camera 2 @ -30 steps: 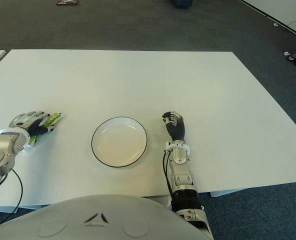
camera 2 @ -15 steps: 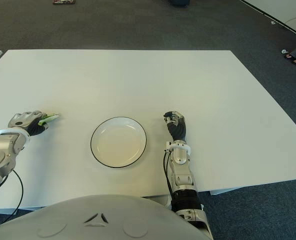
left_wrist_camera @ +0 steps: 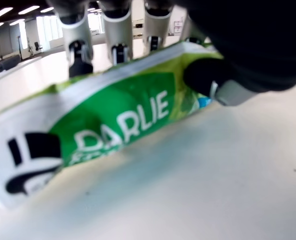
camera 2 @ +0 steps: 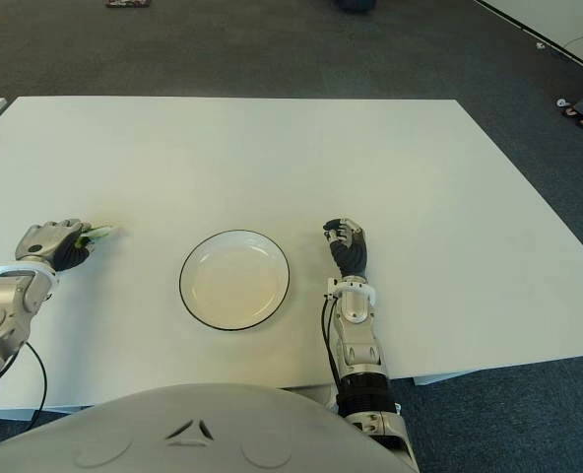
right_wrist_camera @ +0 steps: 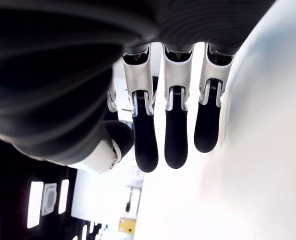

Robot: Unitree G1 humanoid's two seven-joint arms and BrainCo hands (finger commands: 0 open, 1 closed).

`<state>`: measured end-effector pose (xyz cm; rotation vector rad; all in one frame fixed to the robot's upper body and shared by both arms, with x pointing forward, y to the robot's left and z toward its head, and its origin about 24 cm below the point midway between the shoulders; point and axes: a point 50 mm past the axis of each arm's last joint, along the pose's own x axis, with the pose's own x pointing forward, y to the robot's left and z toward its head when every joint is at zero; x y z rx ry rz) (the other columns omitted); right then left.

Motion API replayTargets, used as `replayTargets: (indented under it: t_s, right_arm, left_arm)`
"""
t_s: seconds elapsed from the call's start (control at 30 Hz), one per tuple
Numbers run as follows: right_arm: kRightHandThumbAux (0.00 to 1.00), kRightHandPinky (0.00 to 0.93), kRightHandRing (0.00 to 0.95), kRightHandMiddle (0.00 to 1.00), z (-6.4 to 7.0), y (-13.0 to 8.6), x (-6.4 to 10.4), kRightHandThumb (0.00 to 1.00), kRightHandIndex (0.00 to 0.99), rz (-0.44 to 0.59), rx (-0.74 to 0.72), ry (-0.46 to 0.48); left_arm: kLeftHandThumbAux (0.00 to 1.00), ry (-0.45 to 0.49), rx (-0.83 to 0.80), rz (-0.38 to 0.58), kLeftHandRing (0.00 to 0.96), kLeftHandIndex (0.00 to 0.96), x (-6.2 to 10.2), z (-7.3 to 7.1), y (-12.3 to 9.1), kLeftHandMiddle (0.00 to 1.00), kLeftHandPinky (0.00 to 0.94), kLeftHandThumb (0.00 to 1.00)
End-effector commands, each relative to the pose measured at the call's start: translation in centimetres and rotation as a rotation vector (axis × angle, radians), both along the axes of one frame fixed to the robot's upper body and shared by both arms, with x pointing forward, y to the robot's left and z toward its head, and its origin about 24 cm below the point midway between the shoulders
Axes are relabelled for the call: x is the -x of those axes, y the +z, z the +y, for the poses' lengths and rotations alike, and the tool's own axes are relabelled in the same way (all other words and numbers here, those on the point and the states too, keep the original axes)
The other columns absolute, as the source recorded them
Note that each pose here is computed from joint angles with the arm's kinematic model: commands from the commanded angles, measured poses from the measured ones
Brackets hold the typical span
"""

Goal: Put the toothpaste on the table into the plate.

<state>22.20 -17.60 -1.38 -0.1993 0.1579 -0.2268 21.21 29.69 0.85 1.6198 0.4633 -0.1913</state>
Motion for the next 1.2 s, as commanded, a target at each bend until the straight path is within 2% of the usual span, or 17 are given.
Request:
replayTargets:
  t_s: [0.03,0.43,0.97,1.2]
  right_arm:
    - [0.73,0.414,0.42,0.45,0.1,0.2,-0.3,0.71,0.424,-0.011,-0.008,-0.005]
    - [0.731,0.4,0.409,0.444,0.0,0.2,-0.2,0.711,0.423,-0.014,-0.003,-0.008]
    - [0.731,0.416,0.421,0.452,0.0,0.2,-0.2,0.71,0.423,-0.022,-0.003,-0.014]
    - [0.731,0.413,0.421,0.453,0.0,0.2,-0.3,0.71,0.424,-0.025,-0.005,-0.018]
  left_arm:
    - [0.661,-0.004,0.049,0.062,0.675,0.411,1.2,-0.8,-1.5,0.559,0.646,0.843]
    - [0.663,-0.008,0.065,0.005,0.719,0.416,1.4,-1.2,-0.8,0.56,0.704,0.845]
    - [0.666,-0.026,0.065,-0.04,0.723,0.419,1.4,-1.4,-0.2,0.574,0.688,0.844]
    - [0.667,-0.053,0.095,-0.122,0.721,0.42,0.9,-1.9,0.5,0.584,0.697,0.844]
